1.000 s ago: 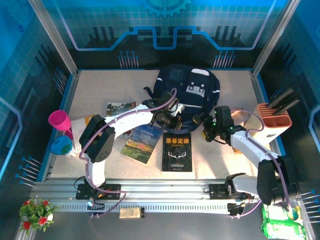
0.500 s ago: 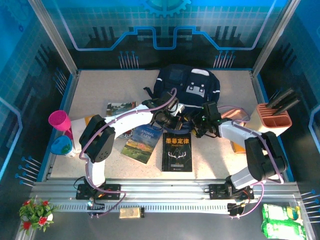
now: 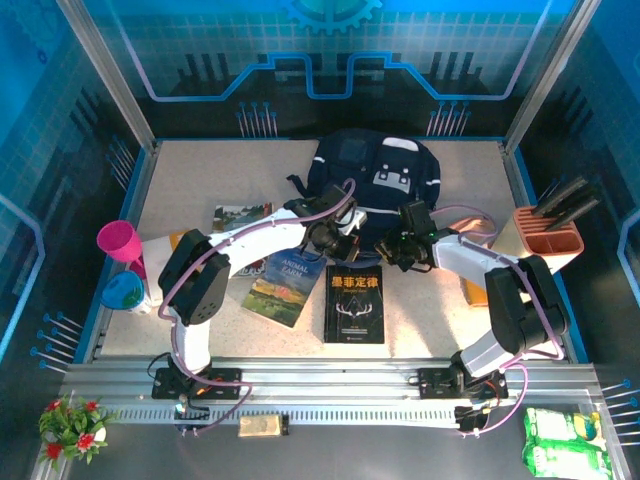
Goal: Pack books, pencil case, and school supplies into a backpack
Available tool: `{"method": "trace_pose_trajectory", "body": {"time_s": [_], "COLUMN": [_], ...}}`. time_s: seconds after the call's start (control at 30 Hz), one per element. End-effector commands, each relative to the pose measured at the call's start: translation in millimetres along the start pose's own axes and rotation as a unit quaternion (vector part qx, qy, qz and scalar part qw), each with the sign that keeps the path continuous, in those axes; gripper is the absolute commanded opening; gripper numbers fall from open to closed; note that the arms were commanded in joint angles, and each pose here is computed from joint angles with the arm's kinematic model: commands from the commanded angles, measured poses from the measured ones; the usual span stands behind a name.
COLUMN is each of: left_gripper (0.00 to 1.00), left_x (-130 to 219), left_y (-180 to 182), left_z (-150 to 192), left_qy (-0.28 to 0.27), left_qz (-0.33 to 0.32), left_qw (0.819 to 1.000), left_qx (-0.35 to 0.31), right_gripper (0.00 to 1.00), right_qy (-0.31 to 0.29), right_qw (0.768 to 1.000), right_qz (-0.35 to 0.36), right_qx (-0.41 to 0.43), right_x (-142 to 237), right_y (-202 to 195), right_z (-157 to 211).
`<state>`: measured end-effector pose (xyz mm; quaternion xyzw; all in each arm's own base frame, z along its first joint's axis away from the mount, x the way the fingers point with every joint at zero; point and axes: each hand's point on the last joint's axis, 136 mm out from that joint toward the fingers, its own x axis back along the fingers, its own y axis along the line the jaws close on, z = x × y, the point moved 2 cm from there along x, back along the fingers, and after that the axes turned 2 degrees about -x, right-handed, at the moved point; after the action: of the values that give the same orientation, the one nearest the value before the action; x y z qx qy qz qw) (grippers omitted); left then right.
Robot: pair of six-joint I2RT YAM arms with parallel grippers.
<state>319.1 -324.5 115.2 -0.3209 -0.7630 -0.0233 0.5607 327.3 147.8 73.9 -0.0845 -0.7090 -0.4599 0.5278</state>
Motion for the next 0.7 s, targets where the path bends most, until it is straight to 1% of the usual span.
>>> {"method": "trace_pose_trajectory", "body": {"time_s": [0.0, 0.03, 0.07, 0.2, 0.4, 0.57, 0.67], "left_gripper": [0.0, 0.0, 0.0, 0.0, 0.0, 0.0, 0.0], "left_x": [18.5, 20.9, 23.7, 33.7, 50.4, 59.3, 56.0], "left_y": [28.1, 34.1, 41.3, 66.9, 92.9, 105.6, 113.4], "left_z": [8.5, 9.4, 10.4, 15.5, 20.7, 19.7, 18.4], "left_qy": [0.02, 0.021, 0.021, 0.022, 0.01, -0.009, -0.014], "left_qz": [-0.052, -0.06, -0.07, -0.102, -0.129, -0.129, -0.124], "left_qw": [0.998, 0.998, 0.997, 0.994, 0.991, 0.99, 0.991], "left_qx": [-0.004, -0.002, 0.001, 0.014, 0.035, 0.049, 0.056], "right_gripper": [0.12, 0.12, 0.12, 0.11, 0.11, 0.1, 0.1], "right_qy": [-0.055, -0.058, -0.068, -0.083, -0.083, -0.078, -0.058], "right_qw": [0.998, 0.997, 0.996, 0.994, 0.989, 0.986, 0.984], "right_qz": [0.008, 0.011, 0.0, -0.006, -0.037, -0.067, -0.087], "right_qx": [0.042, 0.046, 0.053, 0.076, 0.114, 0.128, 0.142], "right_x": [21.0, 23.2, 30.9, 44.6, 64.8, 84.9, 92.5], "right_y": [8.7, 7.7, 18.9, 28.6, 52.3, 67.4, 72.4], "right_z": [-16.7, -16.9, -21.2, -25.6, -34.8, -45.9, -48.7]}}
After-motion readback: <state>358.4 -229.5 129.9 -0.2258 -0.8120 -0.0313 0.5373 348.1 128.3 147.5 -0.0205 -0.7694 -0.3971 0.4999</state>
